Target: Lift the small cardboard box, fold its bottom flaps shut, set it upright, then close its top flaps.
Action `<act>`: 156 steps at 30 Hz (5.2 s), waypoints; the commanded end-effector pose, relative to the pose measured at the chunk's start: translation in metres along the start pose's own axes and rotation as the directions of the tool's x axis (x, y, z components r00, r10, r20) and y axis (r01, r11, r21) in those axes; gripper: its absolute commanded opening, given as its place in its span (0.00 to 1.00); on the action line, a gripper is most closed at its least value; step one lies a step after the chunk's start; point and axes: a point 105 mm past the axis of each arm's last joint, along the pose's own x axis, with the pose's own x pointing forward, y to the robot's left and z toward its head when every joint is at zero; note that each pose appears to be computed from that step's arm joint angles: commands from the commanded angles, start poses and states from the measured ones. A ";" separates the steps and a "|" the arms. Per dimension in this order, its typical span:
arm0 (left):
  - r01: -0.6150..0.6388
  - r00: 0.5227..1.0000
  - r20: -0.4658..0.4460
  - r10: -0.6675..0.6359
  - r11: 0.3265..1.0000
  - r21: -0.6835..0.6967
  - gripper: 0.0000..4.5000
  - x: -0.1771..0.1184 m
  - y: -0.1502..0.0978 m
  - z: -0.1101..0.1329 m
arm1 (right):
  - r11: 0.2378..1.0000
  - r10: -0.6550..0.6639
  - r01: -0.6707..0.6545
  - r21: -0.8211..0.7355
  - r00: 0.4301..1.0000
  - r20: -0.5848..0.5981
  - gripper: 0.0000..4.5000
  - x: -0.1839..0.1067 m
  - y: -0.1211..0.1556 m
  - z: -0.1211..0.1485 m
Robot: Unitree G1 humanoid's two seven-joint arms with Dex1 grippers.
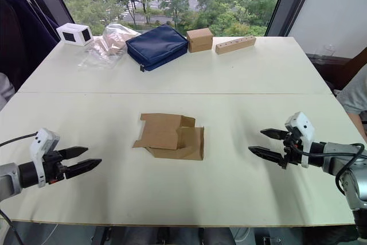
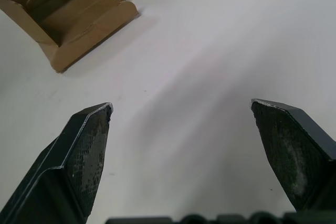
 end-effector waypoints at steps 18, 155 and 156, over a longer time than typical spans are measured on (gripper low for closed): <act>-0.070 0.996 0.052 0.066 0.995 0.077 1.00 -0.007 0.010 0.015 | 0.998 -0.013 0.016 -0.058 0.999 0.047 0.98 0.008 0.002 0.022; 0.662 0.580 0.205 -0.788 0.603 0.446 0.00 0.066 -0.118 0.245 | 0.998 0.002 0.048 -0.038 0.600 0.800 0.01 0.056 0.076 0.263; 0.663 0.580 0.204 -0.789 0.602 0.446 0.00 0.066 -0.118 0.245 | 0.998 0.014 0.042 -0.050 0.613 0.790 0.01 0.059 0.078 0.262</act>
